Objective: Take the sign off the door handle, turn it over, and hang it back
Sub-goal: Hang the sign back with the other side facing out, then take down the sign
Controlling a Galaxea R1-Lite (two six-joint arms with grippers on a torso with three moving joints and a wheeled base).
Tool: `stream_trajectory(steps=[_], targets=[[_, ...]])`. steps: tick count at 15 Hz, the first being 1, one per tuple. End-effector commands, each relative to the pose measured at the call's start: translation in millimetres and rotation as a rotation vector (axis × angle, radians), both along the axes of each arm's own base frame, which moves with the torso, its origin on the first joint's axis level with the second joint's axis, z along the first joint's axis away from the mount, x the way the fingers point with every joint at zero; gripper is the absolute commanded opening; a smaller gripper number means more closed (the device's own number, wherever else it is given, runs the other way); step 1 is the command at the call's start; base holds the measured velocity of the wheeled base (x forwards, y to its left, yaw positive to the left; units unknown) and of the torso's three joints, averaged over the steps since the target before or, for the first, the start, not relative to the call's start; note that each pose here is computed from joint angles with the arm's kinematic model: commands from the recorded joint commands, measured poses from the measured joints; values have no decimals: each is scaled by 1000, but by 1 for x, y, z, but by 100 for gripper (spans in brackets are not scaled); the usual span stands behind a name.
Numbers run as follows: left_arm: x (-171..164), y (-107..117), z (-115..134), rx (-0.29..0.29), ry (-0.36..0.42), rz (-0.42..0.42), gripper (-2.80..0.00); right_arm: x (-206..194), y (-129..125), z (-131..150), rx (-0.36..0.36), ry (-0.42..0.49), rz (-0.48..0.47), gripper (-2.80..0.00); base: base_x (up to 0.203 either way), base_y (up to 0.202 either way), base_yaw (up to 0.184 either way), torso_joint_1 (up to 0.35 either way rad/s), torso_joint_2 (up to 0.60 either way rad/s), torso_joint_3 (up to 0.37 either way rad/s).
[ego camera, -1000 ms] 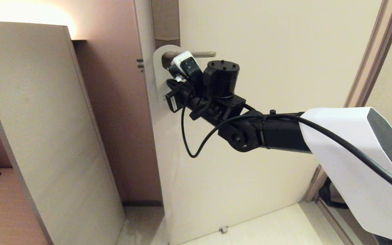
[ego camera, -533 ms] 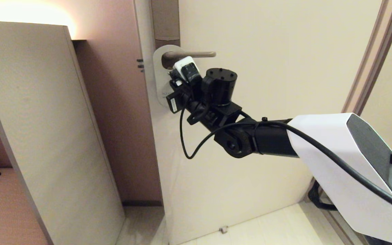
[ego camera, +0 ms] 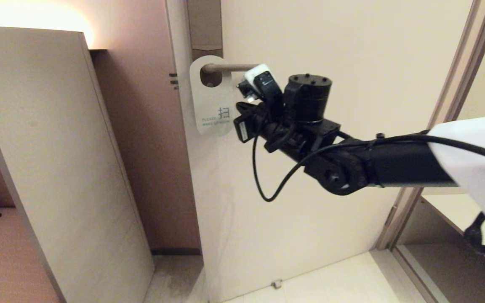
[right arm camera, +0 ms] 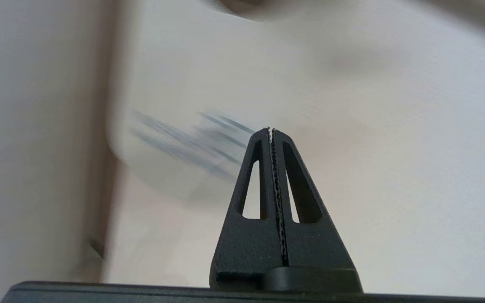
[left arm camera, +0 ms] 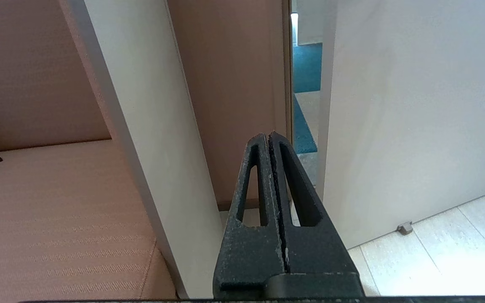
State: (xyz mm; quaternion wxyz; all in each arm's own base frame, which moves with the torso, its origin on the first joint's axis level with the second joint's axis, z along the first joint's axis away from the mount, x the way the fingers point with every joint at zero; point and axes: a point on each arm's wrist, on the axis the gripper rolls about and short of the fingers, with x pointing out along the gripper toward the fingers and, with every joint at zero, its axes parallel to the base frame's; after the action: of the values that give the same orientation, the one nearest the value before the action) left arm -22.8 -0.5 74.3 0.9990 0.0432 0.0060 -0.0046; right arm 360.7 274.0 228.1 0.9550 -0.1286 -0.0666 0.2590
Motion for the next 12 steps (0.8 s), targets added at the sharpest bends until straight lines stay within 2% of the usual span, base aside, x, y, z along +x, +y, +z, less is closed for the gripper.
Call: stream_trajectory(steps=[1,3,5,7,10,12], targets=[[0,0,0,1,0,2,-280,-22,-53,43,20,-33,-75,-280,0,0,0,0,0,0],[0,0,0,1,1,3,-280,-34,-108,58,-2,-7,-185,-280,0,0,0,0,0,0],[0,0,0,1,1,1,-280,-49,-168,60,-30,40,-328,-280,0,0,0,0,0,0],[0,0,0,1,0,1,-280,-67,-214,60,-39,61,-454,-280,0,0,0,0,0,0],[0,0,0,1,0,2,-280,-103,-267,56,-37,76,-625,-280,0,0,0,0,0,0],[0,0,0,1,1,1,-280,-135,-285,51,-29,79,-697,-280,0,0,0,0,0,0]])
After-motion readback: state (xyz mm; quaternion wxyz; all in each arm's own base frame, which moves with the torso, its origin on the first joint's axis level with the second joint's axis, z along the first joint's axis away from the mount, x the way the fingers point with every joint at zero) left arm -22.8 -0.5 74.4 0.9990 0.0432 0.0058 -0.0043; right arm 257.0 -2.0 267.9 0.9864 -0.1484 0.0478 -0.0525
